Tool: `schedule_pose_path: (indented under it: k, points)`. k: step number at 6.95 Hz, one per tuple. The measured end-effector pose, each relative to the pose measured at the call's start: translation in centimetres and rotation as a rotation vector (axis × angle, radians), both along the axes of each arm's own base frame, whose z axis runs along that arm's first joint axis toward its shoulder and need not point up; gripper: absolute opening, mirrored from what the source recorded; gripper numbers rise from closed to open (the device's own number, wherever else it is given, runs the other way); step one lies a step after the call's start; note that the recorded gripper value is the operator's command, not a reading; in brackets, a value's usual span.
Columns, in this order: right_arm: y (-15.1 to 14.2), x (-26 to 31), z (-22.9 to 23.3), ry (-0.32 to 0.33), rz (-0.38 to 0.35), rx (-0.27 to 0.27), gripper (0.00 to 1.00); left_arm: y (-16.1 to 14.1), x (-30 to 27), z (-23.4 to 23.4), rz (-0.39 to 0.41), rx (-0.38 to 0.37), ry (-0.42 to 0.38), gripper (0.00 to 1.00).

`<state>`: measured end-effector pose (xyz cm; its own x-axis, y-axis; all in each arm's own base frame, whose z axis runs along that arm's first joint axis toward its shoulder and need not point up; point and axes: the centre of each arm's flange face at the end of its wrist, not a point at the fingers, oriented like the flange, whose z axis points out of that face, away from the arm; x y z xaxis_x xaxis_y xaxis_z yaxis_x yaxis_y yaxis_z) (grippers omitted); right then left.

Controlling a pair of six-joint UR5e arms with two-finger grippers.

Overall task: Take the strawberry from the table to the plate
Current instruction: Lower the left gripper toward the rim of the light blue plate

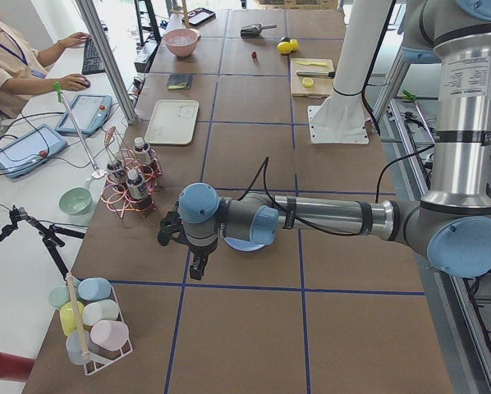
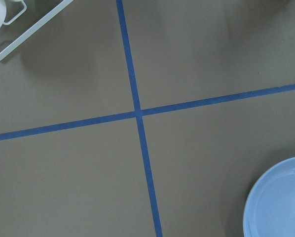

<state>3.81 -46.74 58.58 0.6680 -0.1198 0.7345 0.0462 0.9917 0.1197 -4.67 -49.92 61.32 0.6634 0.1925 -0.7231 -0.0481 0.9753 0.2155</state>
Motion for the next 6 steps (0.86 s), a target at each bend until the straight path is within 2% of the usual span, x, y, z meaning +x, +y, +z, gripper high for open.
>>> schedule_pose_path:
  k: [3, 6]
  points:
    - [-0.2, -0.1, 0.0, 0.003, -0.008, 0.004, 1.0, 2.0, -0.1, 1.2, 0.063, 0.093, -0.001, 1.0]
    - [-0.2, -0.1, -0.3, -0.001, -0.005, 0.005, 1.0, 2.2, 0.0, -0.9, 0.075, 0.162, -0.012, 1.0]
